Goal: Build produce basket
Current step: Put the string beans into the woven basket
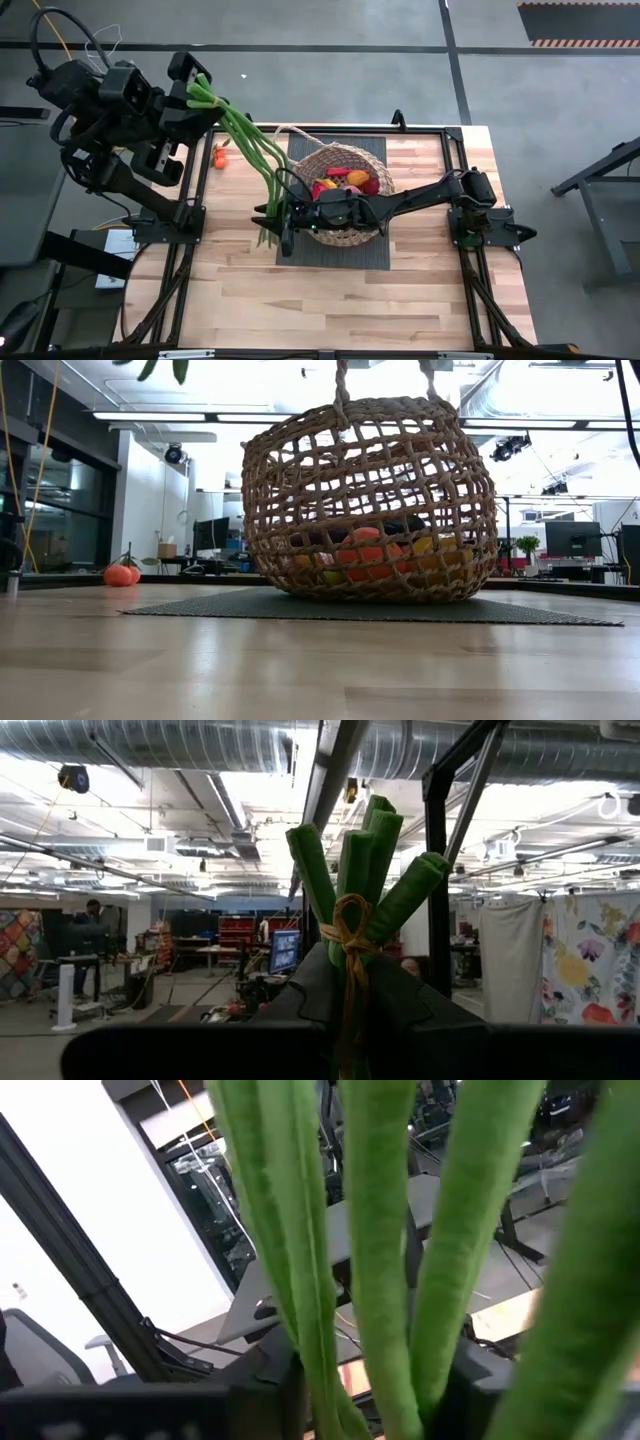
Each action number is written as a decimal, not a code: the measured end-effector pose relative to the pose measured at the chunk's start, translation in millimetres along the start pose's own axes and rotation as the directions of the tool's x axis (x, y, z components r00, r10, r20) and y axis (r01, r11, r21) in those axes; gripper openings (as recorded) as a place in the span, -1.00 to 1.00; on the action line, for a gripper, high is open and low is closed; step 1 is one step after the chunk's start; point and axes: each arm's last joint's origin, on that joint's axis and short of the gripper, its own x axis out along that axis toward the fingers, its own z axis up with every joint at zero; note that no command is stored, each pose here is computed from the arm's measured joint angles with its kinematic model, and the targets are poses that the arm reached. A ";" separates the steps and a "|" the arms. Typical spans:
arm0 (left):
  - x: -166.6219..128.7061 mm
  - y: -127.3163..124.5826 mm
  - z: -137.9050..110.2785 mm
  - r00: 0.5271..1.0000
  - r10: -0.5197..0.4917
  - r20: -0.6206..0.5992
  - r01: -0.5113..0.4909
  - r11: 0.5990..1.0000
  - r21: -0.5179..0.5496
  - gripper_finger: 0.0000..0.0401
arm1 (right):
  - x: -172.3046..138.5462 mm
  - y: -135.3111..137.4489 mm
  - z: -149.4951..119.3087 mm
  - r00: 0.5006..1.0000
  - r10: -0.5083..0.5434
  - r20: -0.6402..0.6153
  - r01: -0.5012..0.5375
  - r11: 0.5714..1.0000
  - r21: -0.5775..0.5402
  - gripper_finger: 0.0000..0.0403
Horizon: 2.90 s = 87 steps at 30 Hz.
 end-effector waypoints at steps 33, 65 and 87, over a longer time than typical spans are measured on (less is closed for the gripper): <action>39.0 49.8 -101.6 0.921 0.253 -0.296 -0.306 0.940 -0.150 -0.96 | -116.7 -19.8 112.1 0.907 -0.376 -0.190 0.316 0.905 -0.284 -0.98; 6.8 68.2 -303.1 0.793 0.208 -0.573 -0.519 0.723 -0.456 -0.96 | -117.1 -83.4 27.7 0.587 -0.552 -0.592 0.410 0.833 -0.371 -0.98; -19.6 69.9 -381.9 0.623 0.154 -0.767 -0.659 0.632 -0.409 -0.96 | -116.1 -119.7 13.8 0.506 -0.460 -0.730 0.469 0.857 -0.215 -0.98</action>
